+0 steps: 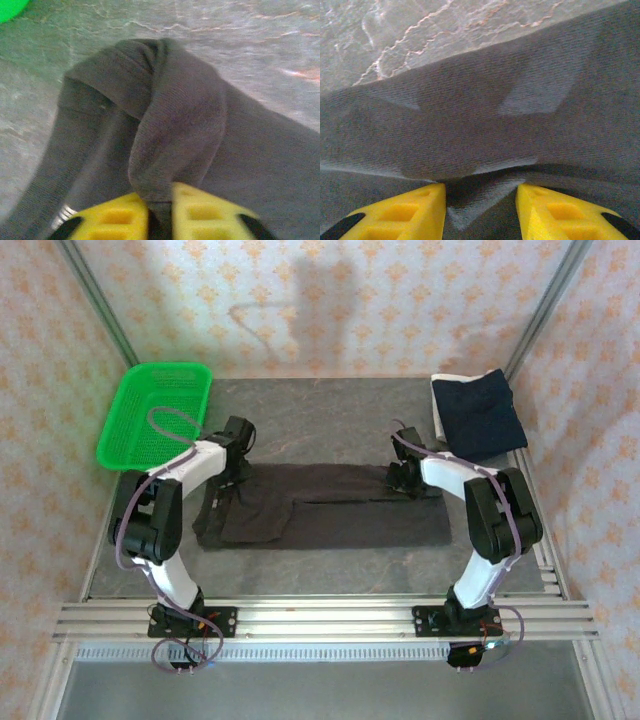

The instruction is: Fold and stack the t-shirts

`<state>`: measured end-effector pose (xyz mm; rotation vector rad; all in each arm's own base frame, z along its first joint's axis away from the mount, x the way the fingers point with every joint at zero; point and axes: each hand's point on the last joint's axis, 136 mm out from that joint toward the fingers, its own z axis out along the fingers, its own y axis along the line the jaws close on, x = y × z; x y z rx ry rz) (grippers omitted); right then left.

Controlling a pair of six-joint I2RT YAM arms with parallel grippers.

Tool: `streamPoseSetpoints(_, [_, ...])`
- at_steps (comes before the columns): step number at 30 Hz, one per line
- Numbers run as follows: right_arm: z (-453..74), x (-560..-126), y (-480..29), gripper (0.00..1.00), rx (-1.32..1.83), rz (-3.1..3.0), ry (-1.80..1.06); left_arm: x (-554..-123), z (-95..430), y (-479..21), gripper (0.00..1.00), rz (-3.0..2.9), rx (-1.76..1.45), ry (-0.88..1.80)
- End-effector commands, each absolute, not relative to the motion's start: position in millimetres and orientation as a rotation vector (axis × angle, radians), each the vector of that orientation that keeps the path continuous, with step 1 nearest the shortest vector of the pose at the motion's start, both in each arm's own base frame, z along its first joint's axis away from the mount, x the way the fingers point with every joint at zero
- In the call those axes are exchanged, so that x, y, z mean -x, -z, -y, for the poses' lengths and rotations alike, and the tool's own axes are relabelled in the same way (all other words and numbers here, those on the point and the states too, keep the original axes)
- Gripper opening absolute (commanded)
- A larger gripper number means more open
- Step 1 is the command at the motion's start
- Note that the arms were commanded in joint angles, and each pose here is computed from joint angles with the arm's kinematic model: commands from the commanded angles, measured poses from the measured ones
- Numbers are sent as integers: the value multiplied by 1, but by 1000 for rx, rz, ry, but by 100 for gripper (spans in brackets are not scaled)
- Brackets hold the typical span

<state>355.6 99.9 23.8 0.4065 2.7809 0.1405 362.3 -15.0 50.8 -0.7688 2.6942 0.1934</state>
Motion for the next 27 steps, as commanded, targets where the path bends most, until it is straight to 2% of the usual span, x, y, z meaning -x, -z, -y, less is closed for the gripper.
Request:
streamPoseSetpoints(1, [-65, -336, -16, 42, -507, -2803, 35, -355, -6, -61, 1, -2658, 820, -140])
streamPoseSetpoints(5, [-51, -331, -13, 41, -587, -2806, 20, -348, -17, -69, 1, -2622, 848, -117])
streamPoseSetpoints(6, [-51, -331, -15, 41, -594, -2805, 10, -345, -18, -68, 8, -2632, 850, -127])
streamPoseSetpoints(7, [-50, -332, -18, 41, -596, -2801, 6, -343, -18, -67, 22, -2643, 851, -136])
streamPoseSetpoints(8, [-51, -333, -22, 41, -593, -2801, -4, -341, -20, -67, 30, -2653, 855, -151])
streamPoseSetpoints(9, [-53, -334, -27, 41, -591, -2794, -22, -338, -21, -67, 32, -2657, 857, -168])
streamPoseSetpoints(14, [-66, -344, -60, 43, -530, -2748, -120, -336, -19, -89, 59, -2611, 845, -124])
streamPoseSetpoints(16, [-73, -351, -68, 44, -504, -2736, -158, -337, -17, -104, 65, -2571, 832, -118])
streamPoseSetpoints(21, [-83, -371, -57, 44, -481, -2750, -171, -356, 26, -126, 68, -2548, 653, -92])
streamPoseSetpoints(24, [-71, -380, -38, 43, -516, -2782, -71, -369, 57, -100, 67, -2623, 610, 25])
streamPoseSetpoints(27, [-56, -384, -25, 43, -588, -2796, -42, -371, 55, -63, 63, -2672, 678, 78])
